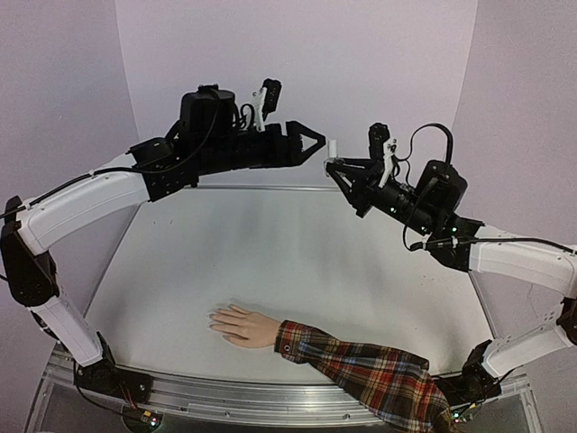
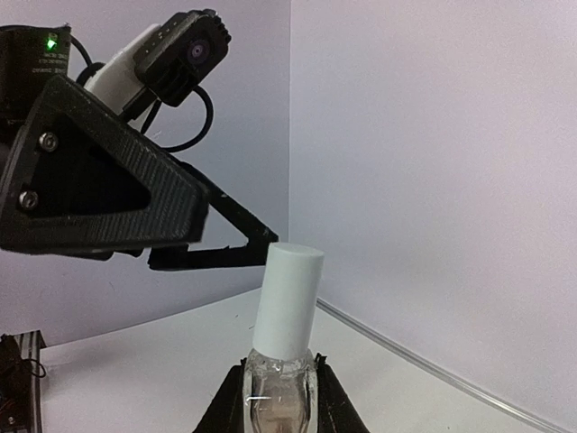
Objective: Paint the nails
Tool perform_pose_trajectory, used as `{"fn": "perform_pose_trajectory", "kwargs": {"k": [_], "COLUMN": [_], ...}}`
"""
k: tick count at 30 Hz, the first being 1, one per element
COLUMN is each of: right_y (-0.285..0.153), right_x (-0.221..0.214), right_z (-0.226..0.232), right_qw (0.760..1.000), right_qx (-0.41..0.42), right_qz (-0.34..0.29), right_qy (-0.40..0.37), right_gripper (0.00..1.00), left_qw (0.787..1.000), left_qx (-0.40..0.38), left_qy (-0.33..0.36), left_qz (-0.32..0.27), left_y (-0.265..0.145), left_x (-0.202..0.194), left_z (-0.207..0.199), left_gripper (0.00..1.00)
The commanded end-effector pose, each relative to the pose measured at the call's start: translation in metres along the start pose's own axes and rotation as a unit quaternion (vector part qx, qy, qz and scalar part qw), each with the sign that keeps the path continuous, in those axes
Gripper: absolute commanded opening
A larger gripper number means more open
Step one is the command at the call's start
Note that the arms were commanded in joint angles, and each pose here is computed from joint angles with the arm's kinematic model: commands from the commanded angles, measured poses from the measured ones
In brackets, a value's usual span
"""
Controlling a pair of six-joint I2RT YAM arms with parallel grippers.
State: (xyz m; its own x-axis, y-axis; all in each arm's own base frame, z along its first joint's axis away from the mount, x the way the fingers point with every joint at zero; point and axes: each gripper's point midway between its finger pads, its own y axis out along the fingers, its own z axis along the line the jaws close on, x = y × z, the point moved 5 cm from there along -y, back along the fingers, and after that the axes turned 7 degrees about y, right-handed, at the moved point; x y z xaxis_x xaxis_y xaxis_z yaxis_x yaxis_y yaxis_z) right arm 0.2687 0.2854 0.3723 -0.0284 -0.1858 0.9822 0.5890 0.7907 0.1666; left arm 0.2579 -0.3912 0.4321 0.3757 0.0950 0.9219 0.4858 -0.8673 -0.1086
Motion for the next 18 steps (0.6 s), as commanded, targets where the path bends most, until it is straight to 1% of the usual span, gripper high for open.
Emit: {"fn": "perform_pose_trajectory", "kwargs": {"k": [1,4,8,10,16,18], "right_y": [0.007,0.009,0.012,0.012,0.013,0.013], "right_x": [0.022,0.021,0.019,0.019,0.019,0.020], "right_z": [-0.003,-0.002,-0.001,0.000,0.003,0.003], "right_qw": [0.999,0.999,0.999,0.999,0.999,0.999], "right_qx": [-0.030,-0.030,-0.029,-0.029,-0.024,-0.025], "right_qz": [-0.030,-0.026,-0.021,-0.021,-0.020,-0.020], "right_qy": [-0.018,-0.021,-0.022,-0.023,-0.026,-0.028], "right_gripper": [0.00,0.00,0.00,0.00,0.00,0.00], "left_qw": [0.998,0.997,0.997,0.996,0.996,0.996], "left_qx": [0.047,0.056,0.066,0.077,0.083,0.077], "left_qy": [0.020,0.024,0.034,0.033,0.034,0.034], "left_qz": [-0.038,-0.036,-0.037,-0.029,-0.017,-0.013], "left_y": [0.006,0.013,0.017,0.022,0.029,0.030], "left_x": [0.019,0.017,0.016,0.012,0.011,0.010], "left_z": [-0.011,-0.011,-0.012,-0.009,-0.009,-0.011], "left_gripper": [0.81,0.70,0.60,0.53,0.43,0.41]}}
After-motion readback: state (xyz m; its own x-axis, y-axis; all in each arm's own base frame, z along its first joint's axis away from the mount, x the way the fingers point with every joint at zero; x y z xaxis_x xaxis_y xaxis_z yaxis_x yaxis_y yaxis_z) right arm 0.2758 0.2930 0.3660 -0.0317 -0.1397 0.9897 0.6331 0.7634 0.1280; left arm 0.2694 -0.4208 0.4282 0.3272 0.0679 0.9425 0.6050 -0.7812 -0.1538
